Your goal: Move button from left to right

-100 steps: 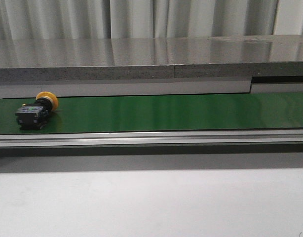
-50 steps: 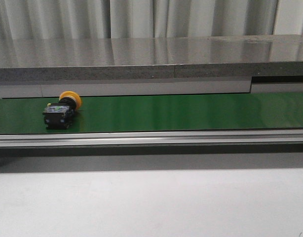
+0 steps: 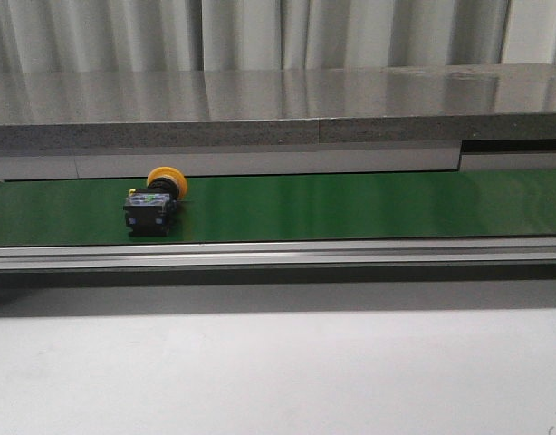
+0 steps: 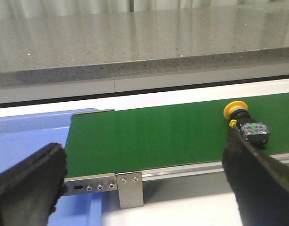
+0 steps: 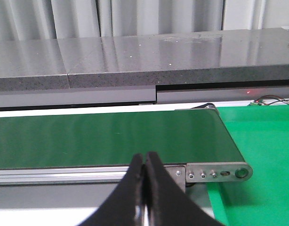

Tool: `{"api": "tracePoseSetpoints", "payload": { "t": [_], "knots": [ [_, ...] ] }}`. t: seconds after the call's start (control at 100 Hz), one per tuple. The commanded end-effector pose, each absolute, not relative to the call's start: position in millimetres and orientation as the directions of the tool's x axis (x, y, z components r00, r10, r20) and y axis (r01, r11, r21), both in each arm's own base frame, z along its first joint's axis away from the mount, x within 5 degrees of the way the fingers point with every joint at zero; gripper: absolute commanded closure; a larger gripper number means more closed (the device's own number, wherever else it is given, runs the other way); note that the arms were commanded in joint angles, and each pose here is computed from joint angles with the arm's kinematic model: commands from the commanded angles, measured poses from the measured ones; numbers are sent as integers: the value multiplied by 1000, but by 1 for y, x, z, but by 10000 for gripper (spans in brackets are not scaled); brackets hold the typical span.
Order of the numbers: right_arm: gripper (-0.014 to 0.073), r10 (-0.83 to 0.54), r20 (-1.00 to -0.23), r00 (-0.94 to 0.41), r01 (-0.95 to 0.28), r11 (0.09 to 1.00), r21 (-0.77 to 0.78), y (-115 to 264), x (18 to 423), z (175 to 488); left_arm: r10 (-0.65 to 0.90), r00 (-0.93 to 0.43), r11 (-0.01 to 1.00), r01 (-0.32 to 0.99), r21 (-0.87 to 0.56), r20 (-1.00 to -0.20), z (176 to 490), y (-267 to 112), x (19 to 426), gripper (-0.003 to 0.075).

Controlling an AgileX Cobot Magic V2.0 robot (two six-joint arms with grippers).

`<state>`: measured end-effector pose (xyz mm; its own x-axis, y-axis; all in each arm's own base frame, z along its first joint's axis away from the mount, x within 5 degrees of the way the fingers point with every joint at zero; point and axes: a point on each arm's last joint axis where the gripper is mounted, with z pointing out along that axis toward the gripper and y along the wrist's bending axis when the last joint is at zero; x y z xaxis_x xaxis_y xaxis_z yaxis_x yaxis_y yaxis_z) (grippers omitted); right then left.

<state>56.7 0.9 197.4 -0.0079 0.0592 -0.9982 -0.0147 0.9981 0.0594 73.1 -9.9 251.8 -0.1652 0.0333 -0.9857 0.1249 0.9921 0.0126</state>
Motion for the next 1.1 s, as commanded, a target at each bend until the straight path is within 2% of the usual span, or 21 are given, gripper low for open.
{"api": "tracePoseSetpoints", "payload": {
  "t": [0.0,0.17,0.27,0.41,0.6,0.65,0.91,1.09],
  "knots": [
    [663,46,-992,115,-18,999,45,1,54,211,10,-62,993,115,3,-998,269,-9,74,81],
    [663,46,-992,115,-18,999,45,1,54,211,10,-62,993,115,3,-998,269,-9,74,85],
    [663,46,-992,115,-18,999,45,1,54,211,10,-62,993,115,3,-998,269,-9,74,136],
    [663,46,-992,115,-18,999,45,1,54,211,10,-62,993,115,3,-998,269,-9,74,321],
    [663,47,-991,124,-18,999,45,1,54,212,10,-64,993,116,3,-998,268,-9,74,673],
    [663,47,-989,143,-19,999,45,1,54,214,10,-64,993,116,3,-998,268,-9,74,741],
    [663,48,-974,223,-22,999,44,1,52,222,10,-64,993,116,3,-998,268,-9,74,741],
    [663,48,-964,260,-24,999,44,1,48,248,10,-64,993,116,3,-998,268,-9,74,741]
  ]
}}
